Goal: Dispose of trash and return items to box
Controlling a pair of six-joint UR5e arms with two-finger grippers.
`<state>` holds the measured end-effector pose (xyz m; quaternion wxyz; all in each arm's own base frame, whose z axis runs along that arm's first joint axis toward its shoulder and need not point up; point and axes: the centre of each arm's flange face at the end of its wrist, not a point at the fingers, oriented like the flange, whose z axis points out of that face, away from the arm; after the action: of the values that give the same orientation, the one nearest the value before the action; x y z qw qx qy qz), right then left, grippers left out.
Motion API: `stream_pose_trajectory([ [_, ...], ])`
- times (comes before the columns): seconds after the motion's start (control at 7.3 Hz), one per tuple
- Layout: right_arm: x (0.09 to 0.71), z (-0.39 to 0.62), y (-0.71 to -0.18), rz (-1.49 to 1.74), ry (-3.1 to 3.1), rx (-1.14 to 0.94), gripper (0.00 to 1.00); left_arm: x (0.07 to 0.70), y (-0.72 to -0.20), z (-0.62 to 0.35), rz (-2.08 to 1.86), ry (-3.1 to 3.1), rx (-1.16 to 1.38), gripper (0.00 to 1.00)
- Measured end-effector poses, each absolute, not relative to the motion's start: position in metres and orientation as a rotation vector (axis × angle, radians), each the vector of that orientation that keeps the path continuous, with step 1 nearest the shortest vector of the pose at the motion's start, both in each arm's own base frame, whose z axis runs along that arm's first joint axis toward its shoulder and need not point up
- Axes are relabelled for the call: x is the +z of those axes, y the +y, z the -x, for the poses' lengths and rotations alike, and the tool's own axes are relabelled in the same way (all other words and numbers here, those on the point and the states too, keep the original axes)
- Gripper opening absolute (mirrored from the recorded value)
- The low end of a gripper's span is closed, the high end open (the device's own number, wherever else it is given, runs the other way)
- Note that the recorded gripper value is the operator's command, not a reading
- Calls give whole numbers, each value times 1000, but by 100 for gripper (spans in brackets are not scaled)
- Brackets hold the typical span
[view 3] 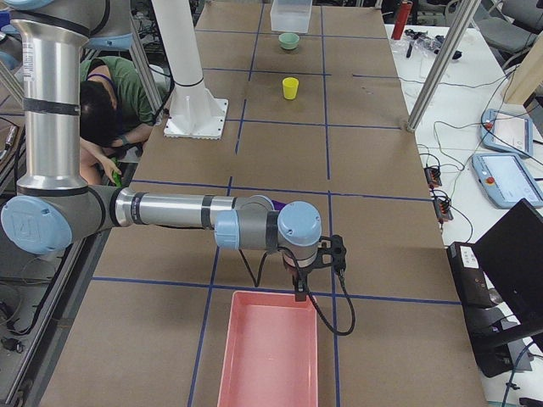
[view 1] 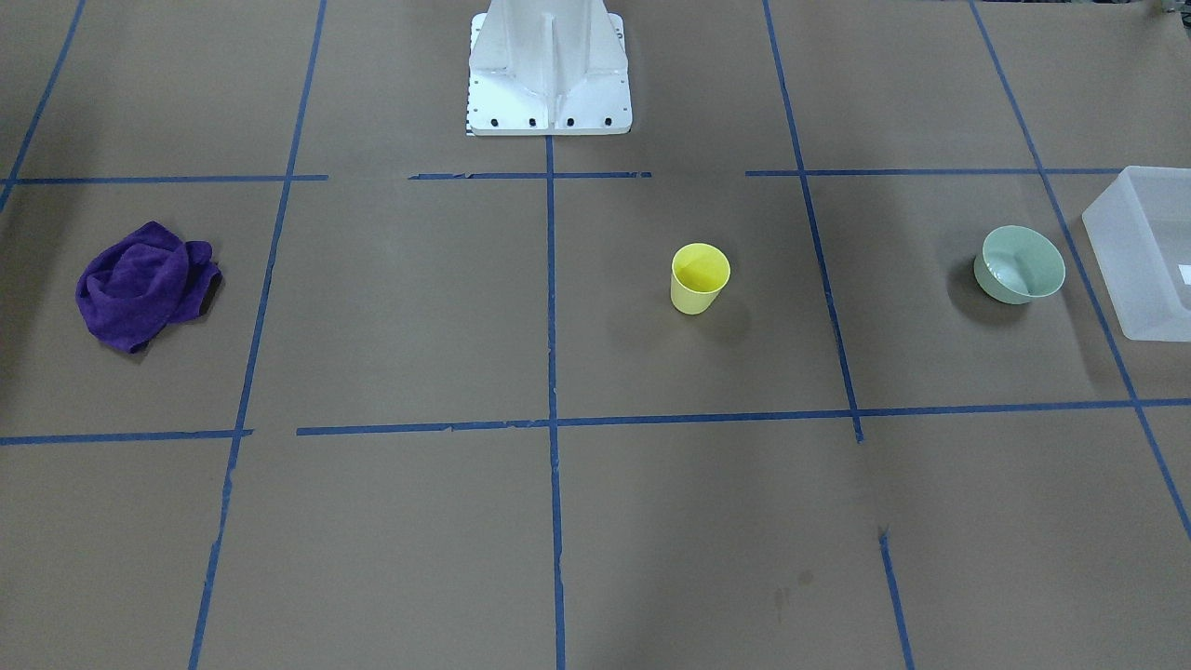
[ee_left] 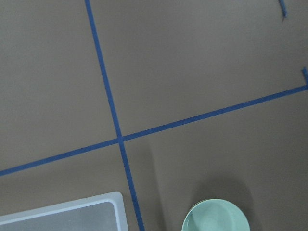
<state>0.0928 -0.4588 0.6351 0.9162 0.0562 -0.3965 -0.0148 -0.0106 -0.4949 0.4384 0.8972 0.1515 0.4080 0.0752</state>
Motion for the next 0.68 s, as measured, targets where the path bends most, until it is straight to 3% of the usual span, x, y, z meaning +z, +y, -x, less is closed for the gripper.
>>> stream_pose_trajectory([
  [0.68,613,-92,-460,-151,-816,-33,100,293,-441,-242,-205,1015,-84,100],
])
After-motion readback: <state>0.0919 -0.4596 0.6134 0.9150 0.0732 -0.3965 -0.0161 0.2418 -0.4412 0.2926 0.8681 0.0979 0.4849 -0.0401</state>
